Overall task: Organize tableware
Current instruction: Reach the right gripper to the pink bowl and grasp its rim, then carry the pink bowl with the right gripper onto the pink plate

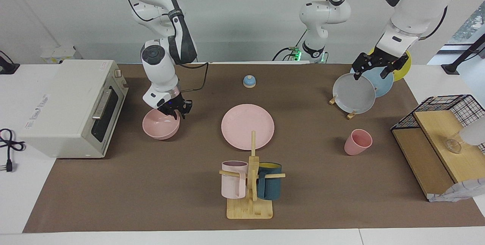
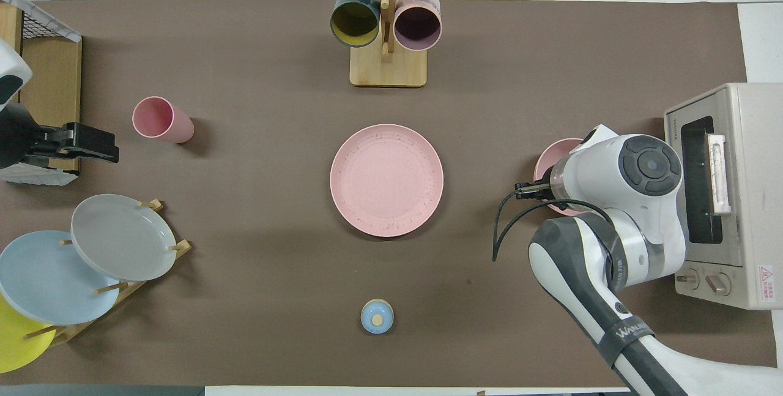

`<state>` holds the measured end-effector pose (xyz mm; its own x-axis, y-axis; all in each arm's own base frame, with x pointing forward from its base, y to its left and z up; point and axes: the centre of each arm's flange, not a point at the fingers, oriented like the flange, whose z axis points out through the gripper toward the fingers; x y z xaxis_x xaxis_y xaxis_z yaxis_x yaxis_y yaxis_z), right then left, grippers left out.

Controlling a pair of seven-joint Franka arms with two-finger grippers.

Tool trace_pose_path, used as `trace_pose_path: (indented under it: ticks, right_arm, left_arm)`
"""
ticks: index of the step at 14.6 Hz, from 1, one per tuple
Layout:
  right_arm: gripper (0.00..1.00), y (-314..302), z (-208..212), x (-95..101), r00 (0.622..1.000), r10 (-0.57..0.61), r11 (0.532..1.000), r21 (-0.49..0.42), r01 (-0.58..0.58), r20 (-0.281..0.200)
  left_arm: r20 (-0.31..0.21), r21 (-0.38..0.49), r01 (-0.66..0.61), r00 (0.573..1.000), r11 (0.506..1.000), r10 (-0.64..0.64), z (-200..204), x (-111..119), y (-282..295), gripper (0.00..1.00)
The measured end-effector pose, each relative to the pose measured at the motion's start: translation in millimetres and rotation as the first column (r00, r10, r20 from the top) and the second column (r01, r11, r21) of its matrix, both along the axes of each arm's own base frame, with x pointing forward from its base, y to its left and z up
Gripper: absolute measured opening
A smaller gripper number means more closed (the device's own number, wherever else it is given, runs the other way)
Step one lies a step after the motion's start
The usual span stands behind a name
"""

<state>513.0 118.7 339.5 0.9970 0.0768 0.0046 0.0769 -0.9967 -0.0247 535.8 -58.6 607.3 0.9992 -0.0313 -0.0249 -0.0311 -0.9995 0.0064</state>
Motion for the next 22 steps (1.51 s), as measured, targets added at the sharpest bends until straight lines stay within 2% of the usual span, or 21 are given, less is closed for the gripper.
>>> trace_pose_path:
  ticks: [1, 3, 4, 6, 8, 10, 11, 13, 15, 17, 19, 22]
  right_arm:
    - [0.30, 0.1, -0.5, -0.1, 1.000, 0.003, 1.000, 0.000, -0.003, -0.001]
    - [0.07, 0.2, 1.2, 1.0, 1.000, 0.023, 1.000, -0.008, -0.023, 0.004]
    - [0.06, 0.5, 4.8, 1.9, 0.999, 0.034, 0.999, -0.018, -0.034, 0.008]
    - [0.06, 9.6, 12.8, 3.4, 0.998, 0.061, 0.998, -0.032, -0.061, -0.017]
    - [0.05, 39.5, 42.7, 16.4, 0.994, 0.099, 0.994, -0.036, -0.101, -0.036]
    - [0.04, 102.4, 91.9, 32.2, 0.995, 0.095, 0.995, -0.029, -0.095, -0.008]
    - [0.04, 147.0, 113.1, 31.2, 0.997, 0.073, 0.997, -0.031, -0.074, -0.014]
    - [0.04, 255.3, 133.9, 16.0, 0.999, -0.002, 0.999, -0.050, 0.000, -0.041]
    - [0.04, 333.3, 120.0, 13.0, 0.998, -0.052, 0.998, -0.049, 0.051, -0.026]
    - [0.04, 370.3, 82.2, 22.7, 0.998, -0.059, 0.998, -0.037, 0.059, 0.004]
    - [0.04, 374.2, 40.8, 31.2, 0.999, -0.047, 0.997, -0.068, 0.048, 0.024]
    - [0.04, 368.1, 14.1, 32.9, 0.999, -0.028, 0.991, -0.126, 0.033, 0.035]
  left_arm:
    - [0.000, 0.000, 0.000, 1.000, 1.000, 0.000, 0.0, 0.0, 0.0, 1.00]
    - [0.000, 0.000, 0.000, 1.000, 1.000, 0.000, 0.0, 0.0, 0.0, 1.00]
    - [0.000, 0.000, 0.000, 1.000, 1.000, 0.000, 0.0, 0.0, 0.0, 1.00]
    - [0.001, 0.000, 0.000, 1.000, 1.000, 0.000, 0.1, 0.1, 0.1, 1.00]
    - [0.002, 0.000, -0.001, 1.000, 1.000, 0.001, 0.2, 0.3, 0.3, 1.00]
    - [0.018, -0.002, -0.002, 1.000, 1.000, 0.002, -2.2, 4.6, 0.6, 1.00]
    - [0.026, -0.004, -0.004, 1.000, 1.000, 0.004, -10.2, 12.1, 0.9, 1.00]
    - [0.019, -0.010, -0.007, 1.000, 1.000, 0.008, -51.5, 42.1, 0.8, 1.00]
    - [-0.007, -0.016, -0.011, 1.000, 1.000, 0.011, -104.9, 83.0, -0.1, 1.00]
    - [-0.020, -0.023, -0.016, 1.000, 1.000, 0.016, -152.3, 119.4, 0.0, 1.00]
    - [-0.013, -0.026, -0.026, 1.000, 0.999, 0.026, -176.9, 135.4, 1.3, 1.00]
    - [-0.011, -0.026, -0.047, 0.999, 0.999, 0.047, -182.7, 137.7, 1.3, 1.00]
